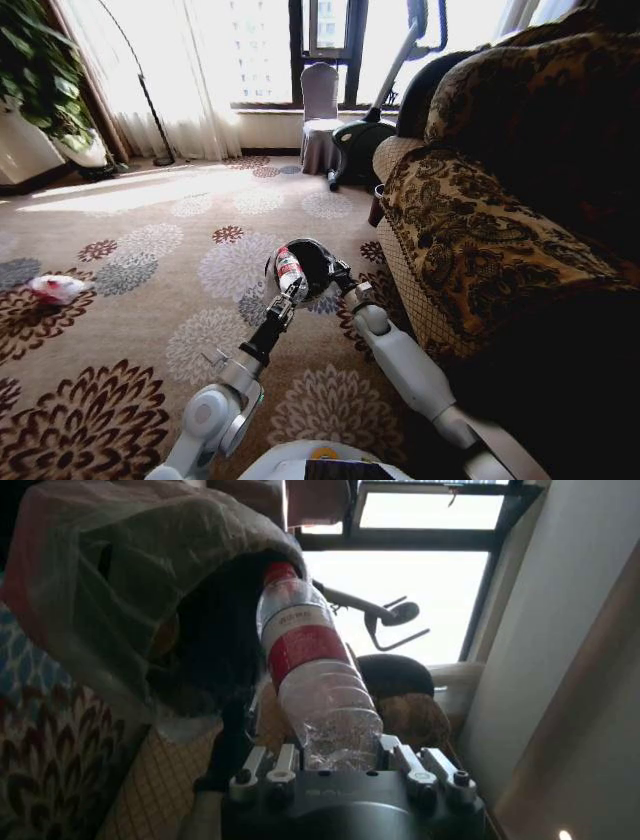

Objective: Pick up the trash from the ground and place it into the trash bin.

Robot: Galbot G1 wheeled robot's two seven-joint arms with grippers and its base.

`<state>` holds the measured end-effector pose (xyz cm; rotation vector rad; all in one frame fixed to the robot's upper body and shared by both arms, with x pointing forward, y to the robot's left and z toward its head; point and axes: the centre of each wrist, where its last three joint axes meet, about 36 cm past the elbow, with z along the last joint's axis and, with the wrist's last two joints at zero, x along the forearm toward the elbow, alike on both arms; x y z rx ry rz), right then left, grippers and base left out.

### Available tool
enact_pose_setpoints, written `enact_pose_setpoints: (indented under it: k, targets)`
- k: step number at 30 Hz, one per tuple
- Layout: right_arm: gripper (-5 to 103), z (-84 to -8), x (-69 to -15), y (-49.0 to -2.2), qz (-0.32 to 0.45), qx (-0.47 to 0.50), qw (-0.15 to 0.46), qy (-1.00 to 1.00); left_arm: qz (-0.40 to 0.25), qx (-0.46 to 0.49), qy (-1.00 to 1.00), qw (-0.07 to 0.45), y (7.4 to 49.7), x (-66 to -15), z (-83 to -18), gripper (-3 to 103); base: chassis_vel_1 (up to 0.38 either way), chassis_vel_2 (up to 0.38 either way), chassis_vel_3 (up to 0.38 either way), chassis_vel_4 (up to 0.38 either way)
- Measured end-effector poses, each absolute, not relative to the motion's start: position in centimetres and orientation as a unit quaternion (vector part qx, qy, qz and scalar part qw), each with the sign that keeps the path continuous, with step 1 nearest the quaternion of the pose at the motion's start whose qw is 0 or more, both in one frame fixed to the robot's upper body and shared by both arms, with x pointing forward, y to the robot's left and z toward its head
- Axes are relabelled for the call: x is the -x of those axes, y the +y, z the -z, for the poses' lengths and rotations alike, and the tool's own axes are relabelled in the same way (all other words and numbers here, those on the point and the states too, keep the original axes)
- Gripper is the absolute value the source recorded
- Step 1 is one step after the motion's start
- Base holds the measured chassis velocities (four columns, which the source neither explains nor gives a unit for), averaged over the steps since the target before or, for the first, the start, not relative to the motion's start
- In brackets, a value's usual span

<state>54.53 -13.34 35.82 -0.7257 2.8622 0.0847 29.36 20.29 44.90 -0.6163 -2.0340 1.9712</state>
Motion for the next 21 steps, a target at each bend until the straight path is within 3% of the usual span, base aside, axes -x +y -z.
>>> enact_pose_setpoints:
  k: [7, 13, 15, 17, 19, 21]
  targets:
    - [0, -36.6, -53.7, -12.9, -0.03, 0.256, 0.098, 0.961, -0.695, 0.172, -0.686, 0.132, 21.2, -33.0, -43.1, 38, 0.0, 0.0, 0.0, 0.0]
    - [0, -36.1, -52.8, -13.6, -0.024, 0.26, 0.089, 0.961, -0.696, 0.193, -0.677, 0.141, 21.3, -34.4, -42.7, 64, 0.0, 0.0, 0.0, 0.0]
    - [0, -36.1, -52.7, -13.6, -0.024, 0.26, 0.088, 0.961, -0.698, 0.194, -0.676, 0.138, 21.3, -34.5, -42.7, 64, 0.0, 0.0, 0.0, 0.0]
    - [0, -35.7, -52.0, -13.7, -0.026, 0.262, 0.083, 0.961, -0.704, 0.189, -0.672, 0.131, 21.1, -34.5, -42.4, 81, 0.0, 0.0, 0.0, 0.0]
    - [0, -35.6, -51.8, -13.7, -0.026, 0.261, 0.081, 0.961, -0.706, 0.184, -0.671, 0.129, 21.0, -34.6, -42.2, 81, 0.0, 0.0, 0.0, 0.0]
    - [0, -35.2, -51.2, -13.8, -0.028, 0.261, 0.076, 0.962, -0.709, 0.177, -0.671, 0.124, 21.0, -34.7, -42.0, 92, 0.0, 0.0, 0.0, 0.0]
